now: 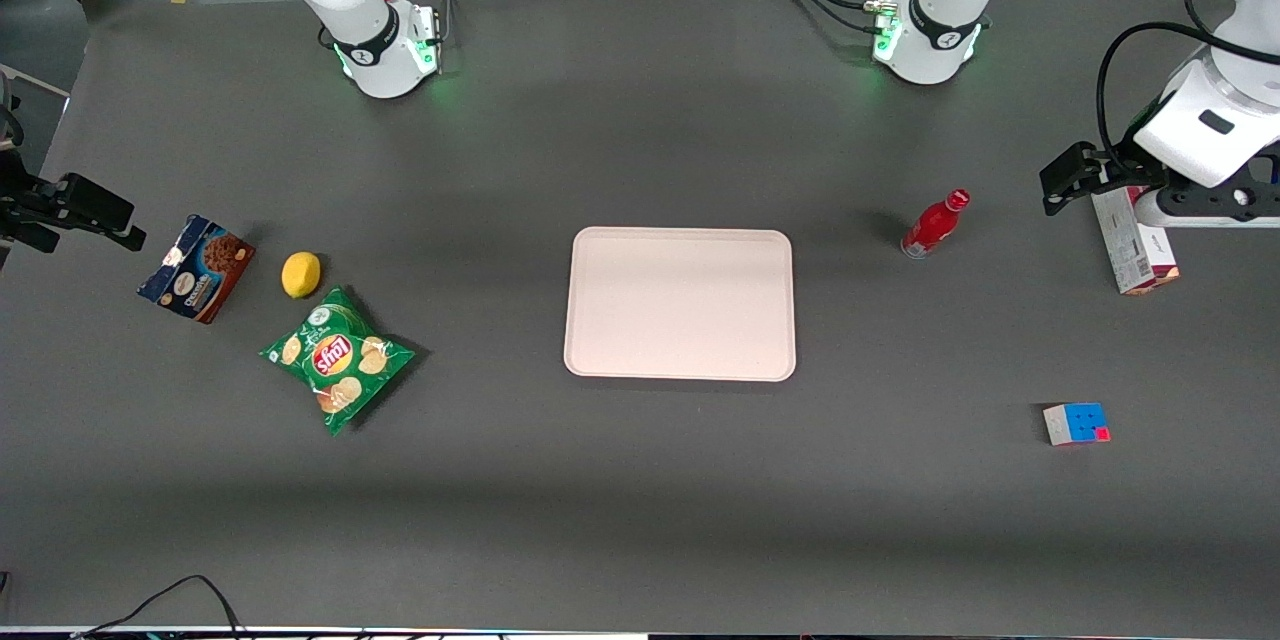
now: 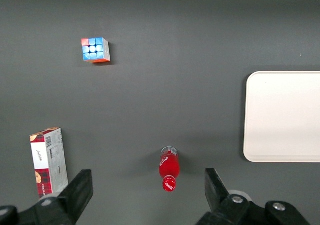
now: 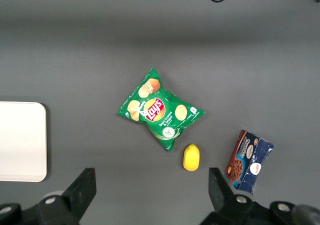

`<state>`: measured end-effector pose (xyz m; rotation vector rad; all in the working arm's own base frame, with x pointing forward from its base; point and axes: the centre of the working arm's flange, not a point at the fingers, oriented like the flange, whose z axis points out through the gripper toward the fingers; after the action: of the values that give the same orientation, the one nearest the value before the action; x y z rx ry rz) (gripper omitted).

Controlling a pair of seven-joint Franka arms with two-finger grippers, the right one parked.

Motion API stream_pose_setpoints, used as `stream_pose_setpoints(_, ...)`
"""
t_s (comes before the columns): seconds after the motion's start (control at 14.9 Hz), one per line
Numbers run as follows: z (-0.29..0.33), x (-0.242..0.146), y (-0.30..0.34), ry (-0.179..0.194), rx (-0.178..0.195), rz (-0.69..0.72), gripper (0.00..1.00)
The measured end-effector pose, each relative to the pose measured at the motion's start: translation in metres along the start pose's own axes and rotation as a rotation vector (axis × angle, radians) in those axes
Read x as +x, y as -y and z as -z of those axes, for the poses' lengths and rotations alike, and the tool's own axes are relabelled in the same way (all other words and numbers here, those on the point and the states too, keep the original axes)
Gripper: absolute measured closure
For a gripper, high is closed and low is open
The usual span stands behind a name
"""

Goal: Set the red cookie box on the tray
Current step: 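Move the left gripper over the upright red cookie box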

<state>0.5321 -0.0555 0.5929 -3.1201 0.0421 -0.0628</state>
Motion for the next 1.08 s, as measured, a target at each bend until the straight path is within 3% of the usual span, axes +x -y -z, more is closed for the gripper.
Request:
stream_pose_setpoints(0.81,0.001,0.0,-0.002,-0.002,0.0,-0.004,0.0)
stream_pose_setpoints(1.08,-0.001,0.0,0.016,0.015,0.012,0.022,0.0)
